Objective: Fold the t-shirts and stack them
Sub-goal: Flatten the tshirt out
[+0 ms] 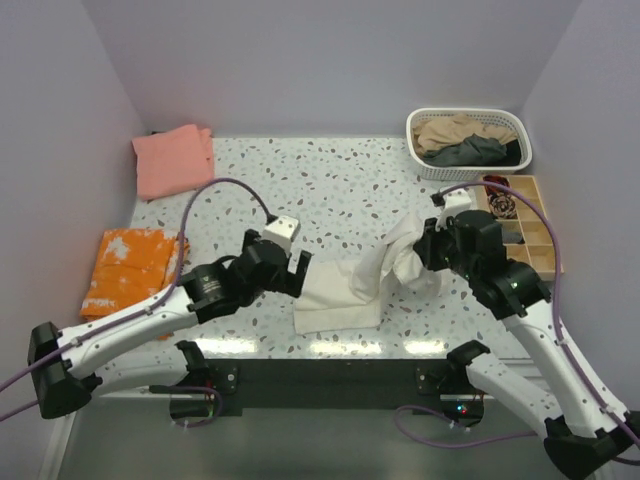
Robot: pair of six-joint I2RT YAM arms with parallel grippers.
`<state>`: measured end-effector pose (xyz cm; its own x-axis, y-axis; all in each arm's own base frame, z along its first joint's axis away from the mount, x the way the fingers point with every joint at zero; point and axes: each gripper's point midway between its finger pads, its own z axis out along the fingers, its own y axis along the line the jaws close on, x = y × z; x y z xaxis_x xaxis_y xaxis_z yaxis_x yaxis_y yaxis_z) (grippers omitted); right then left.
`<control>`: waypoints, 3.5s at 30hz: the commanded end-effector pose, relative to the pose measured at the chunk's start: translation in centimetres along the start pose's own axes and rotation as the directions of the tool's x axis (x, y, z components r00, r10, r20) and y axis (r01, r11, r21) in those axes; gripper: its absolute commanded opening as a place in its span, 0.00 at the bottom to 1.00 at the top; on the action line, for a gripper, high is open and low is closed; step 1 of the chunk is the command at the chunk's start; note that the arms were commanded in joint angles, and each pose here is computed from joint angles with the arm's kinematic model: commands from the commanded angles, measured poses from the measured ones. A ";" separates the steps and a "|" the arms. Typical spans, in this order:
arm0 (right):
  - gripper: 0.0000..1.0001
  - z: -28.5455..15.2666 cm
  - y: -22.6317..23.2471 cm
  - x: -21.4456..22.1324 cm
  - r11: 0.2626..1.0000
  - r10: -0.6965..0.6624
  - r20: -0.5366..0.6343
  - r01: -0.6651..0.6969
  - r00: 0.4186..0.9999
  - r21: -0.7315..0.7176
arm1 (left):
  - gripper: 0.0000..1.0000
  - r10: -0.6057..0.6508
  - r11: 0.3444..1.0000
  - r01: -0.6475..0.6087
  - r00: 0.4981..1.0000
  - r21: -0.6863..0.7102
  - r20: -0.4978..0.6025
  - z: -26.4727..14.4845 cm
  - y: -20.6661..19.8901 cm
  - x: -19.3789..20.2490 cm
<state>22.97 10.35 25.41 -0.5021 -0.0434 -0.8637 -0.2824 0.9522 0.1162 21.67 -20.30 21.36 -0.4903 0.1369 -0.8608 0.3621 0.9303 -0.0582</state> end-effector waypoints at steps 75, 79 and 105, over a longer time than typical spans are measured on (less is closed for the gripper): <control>0.10 -0.8 -0.3 2.6 0.999 0.017 -0.216 -0.009 0.976 0.036 | 0.00 -0.292 0.929 0.358 0.867 -0.097 0.404 -14.8 9.8 -10.2; 0.09 3.2 -0.6 4.3 0.994 0.080 -0.243 -0.058 0.967 0.097 | 0.00 -0.237 0.937 0.313 0.897 -0.158 0.372 -12.4 9.0 -9.4; 0.53 17.5 -4.3 2.8 0.927 0.038 -0.244 0.057 0.969 0.371 | 1.00 -0.095 0.818 0.192 0.975 -0.543 0.202 7.8 13.8 -3.6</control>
<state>33.04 12.23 9.88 -0.8170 -0.1194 -0.5641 -0.0930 0.9928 -0.0754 31.03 -9.53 16.39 -0.4889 0.0258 -0.8720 -0.1967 0.9706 0.1390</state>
